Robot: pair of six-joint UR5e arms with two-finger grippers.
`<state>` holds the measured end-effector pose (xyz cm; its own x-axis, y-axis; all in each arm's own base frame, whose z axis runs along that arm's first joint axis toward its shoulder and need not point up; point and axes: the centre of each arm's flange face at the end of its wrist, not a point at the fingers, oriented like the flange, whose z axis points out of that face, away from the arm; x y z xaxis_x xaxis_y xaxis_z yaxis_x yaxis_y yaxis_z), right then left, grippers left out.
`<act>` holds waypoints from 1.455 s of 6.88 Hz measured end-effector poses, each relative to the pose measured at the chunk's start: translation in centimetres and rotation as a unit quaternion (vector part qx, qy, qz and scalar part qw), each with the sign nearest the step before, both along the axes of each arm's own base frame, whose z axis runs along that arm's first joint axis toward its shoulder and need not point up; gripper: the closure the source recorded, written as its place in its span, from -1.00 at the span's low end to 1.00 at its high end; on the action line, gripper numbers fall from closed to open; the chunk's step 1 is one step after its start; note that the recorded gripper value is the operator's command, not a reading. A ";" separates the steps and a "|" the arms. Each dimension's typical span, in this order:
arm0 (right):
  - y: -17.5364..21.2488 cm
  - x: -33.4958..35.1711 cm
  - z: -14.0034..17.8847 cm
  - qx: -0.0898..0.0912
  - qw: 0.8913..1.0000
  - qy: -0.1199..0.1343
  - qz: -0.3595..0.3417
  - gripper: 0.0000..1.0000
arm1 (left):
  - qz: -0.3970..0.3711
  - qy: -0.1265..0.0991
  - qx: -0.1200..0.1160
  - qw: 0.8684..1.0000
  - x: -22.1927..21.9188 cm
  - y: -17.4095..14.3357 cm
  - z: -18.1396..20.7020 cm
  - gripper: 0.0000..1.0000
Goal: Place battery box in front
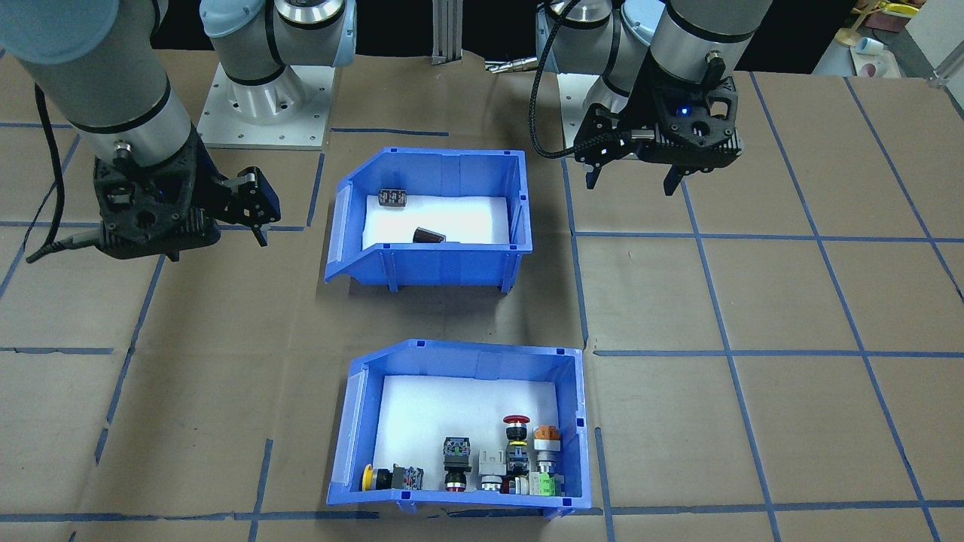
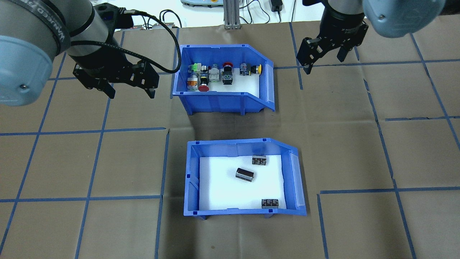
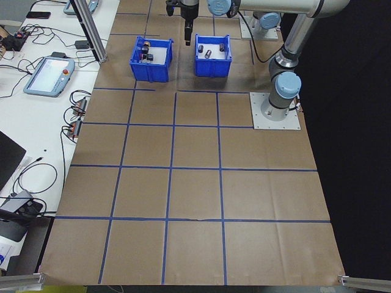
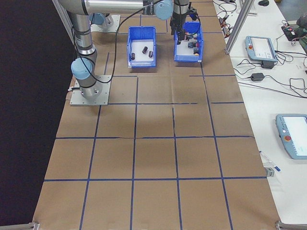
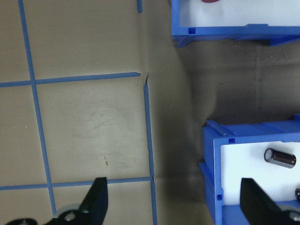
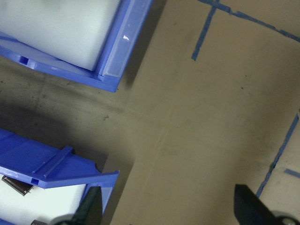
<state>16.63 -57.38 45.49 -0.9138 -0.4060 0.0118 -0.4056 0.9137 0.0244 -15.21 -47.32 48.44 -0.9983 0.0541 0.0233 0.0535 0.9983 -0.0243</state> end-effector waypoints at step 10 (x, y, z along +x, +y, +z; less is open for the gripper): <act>-1.6 19.6 -8.0 -0.012 0.890 0.001 0.455 -1.00 | 0.497 -0.027 0.054 0.865 -11.5 16.5 -13.0 -0.97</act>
